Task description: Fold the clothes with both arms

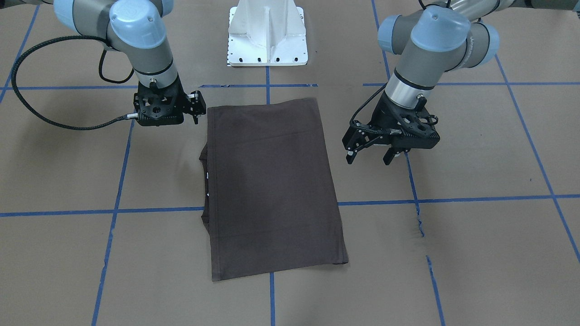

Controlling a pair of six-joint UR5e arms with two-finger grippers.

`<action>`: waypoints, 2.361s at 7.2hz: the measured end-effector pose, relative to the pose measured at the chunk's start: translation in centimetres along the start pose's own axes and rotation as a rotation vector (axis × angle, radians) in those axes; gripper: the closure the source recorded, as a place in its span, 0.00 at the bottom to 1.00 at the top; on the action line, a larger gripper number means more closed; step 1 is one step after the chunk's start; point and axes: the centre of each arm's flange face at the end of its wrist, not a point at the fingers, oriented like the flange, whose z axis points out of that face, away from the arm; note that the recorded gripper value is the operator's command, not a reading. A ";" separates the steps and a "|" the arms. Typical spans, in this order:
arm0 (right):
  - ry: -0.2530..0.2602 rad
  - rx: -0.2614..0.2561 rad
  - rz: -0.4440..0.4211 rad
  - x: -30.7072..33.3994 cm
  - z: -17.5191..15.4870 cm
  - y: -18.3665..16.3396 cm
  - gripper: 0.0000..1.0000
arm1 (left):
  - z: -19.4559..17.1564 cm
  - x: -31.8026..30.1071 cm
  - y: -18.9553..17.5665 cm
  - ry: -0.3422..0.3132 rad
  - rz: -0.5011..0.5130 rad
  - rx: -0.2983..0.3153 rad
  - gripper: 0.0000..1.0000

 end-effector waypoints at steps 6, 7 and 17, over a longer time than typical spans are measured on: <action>-0.116 0.040 -0.028 -1.4 -2.1 -0.2 0.00 | 6.2 5.8 25.2 -0.104 -0.398 -0.119 0.02; -0.118 0.041 -0.030 -1.5 -2.1 -0.2 0.00 | 7.1 5.7 26.5 -0.121 -0.403 -0.110 0.05; -0.125 0.038 -0.025 -1.4 -2.5 -0.5 0.00 | 9.0 4.9 26.4 -0.158 -0.403 -0.065 0.52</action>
